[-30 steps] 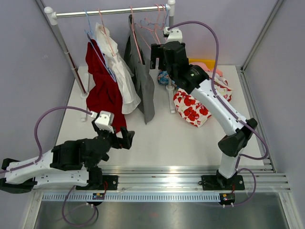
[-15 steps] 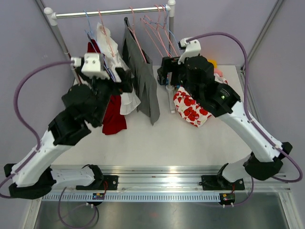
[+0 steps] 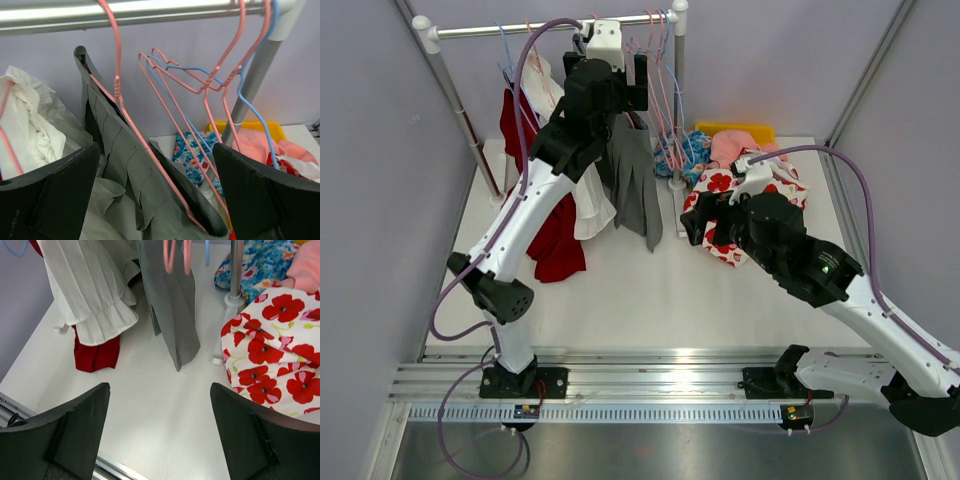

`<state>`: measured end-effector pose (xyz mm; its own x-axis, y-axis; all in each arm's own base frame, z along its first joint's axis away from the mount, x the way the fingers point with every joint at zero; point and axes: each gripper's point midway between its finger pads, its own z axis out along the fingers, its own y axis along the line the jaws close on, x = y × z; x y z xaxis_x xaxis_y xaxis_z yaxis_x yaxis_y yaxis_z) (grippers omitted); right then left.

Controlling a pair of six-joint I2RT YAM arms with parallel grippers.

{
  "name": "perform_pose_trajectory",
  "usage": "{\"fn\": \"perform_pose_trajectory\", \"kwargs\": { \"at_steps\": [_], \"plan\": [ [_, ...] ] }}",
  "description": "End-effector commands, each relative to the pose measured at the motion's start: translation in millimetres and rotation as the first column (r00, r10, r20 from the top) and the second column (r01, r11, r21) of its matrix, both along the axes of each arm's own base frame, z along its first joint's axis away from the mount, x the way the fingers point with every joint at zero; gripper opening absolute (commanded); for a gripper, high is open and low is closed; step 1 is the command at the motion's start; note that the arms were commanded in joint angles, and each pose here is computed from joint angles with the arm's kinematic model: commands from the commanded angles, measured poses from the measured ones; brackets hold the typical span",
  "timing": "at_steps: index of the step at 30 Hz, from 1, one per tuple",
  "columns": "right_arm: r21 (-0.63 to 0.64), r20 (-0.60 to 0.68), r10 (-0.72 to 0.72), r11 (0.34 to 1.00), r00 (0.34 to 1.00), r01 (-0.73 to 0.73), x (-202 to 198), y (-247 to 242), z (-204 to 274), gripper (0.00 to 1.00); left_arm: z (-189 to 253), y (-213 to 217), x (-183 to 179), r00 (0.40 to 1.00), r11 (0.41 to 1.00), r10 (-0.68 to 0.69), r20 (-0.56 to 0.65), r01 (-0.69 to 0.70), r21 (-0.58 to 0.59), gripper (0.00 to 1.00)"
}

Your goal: Remove the skirt from the hanger

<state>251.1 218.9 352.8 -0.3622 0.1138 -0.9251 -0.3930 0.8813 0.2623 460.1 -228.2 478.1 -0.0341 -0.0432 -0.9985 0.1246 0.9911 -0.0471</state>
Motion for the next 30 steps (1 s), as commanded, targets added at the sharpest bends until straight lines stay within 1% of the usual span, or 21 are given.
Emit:
{"fn": "perform_pose_trajectory", "kwargs": {
  "at_steps": [1,2,7,14,16,19,21,22,23,24,25,26,28,29,30],
  "plan": [
    [0.070,0.004,0.020,0.997,1.000,-0.021,-16.0,-6.0,6.4,0.88,30.6,10.5,9.8,0.997,0.998,0.015,0.074,-0.010,-0.069,0.99],
    [0.050,-0.013,0.021,0.999,1.000,-0.020,-18.4,-8.8,-2.6,0.88,29.4,12.4,15.2,0.997,0.997,0.025,0.074,-0.019,-0.075,0.99],
    [0.022,-0.030,0.012,1.000,0.999,-0.011,-28.0,-22.2,-15.6,0.88,9.6,24.0,40.3,0.996,0.994,0.073,0.047,-0.069,-0.090,0.99],
    [-0.008,-0.037,-0.002,1.000,0.999,0.001,-29.5,-29.2,-27.6,0.89,-7.9,27.1,64.8,0.997,0.992,0.070,0.032,-0.067,-0.106,0.98],
    [-0.020,-0.041,-0.010,1.000,0.999,0.010,-27.8,-29.7,-30.8,0.89,-14.2,26.0,71.9,0.997,0.992,0.067,0.026,-0.064,-0.109,0.95],
    [-0.027,-0.044,-0.016,1.000,0.999,0.015,-26.6,-29.9,-34.8,0.89,-18.6,25.0,78.4,0.998,0.992,0.055,0.022,-0.052,-0.115,0.83],
    [-0.030,-0.044,-0.022,0.999,0.999,0.021,-25.3,-30.0,-36.5,0.88,-24.0,23.5,82.9,0.999,0.992,0.049,0.015,-0.047,-0.116,0.80],
    [-0.033,-0.047,-0.022,0.999,0.999,0.021,-24.9,-29.6,-38.0,0.88,-24.8,24.1,83.9,0.999,0.992,0.048,0.014,-0.046,-0.115,0.77],
    [-0.034,-0.046,-0.025,0.999,0.999,0.024,-24.7,-30.1,-38.5,0.88,-27.1,23.9,85.3,0.999,0.993,0.046,0.010,-0.045,-0.113,0.74],
    [-0.035,-0.046,-0.027,0.999,0.999,0.025,-24.2,-29.9,-39.3,0.88,-26.7,23.6,85.3,0.999,0.993,0.044,0.011,-0.043,-0.113,0.66],
    [-0.038,-0.048,-0.028,0.999,0.998,0.027,-23.8,-29.8,-40.7,0.88,-27.4,24.3,85.8,0.999,0.993,0.046,0.010,-0.045,-0.113,0.58],
    [-0.039,-0.051,-0.028,0.999,0.998,0.026,-23.4,-28.9,-41.9,0.88,-26.9,25.5,85.6,0.999,0.993,0.047,0.010,-0.046,-0.111,0.39],
    [-0.042,-0.057,-0.022,0.999,0.998,0.020,-22.8,-26.7,-44.1,0.88,-22.3,28.4,83.0,0.998,0.992,0.057,0.018,-0.054,-0.117,0.27],
    [-0.041,-0.062,-0.013,0.999,0.998,0.010,-23.5,-24.6,-45.1,0.88,-18.6,29.0,81.8,0.998,0.991,0.057,0.026,-0.053,-0.121,0.15],
    [-0.039,-0.063,-0.002,0.999,0.998,-0.001,-24.0,-22.1,-45.1,0.88,-15.7,29.7,80.4,0.998,0.991,0.057,0.031,-0.053,-0.124,0.09]
  ]
}}
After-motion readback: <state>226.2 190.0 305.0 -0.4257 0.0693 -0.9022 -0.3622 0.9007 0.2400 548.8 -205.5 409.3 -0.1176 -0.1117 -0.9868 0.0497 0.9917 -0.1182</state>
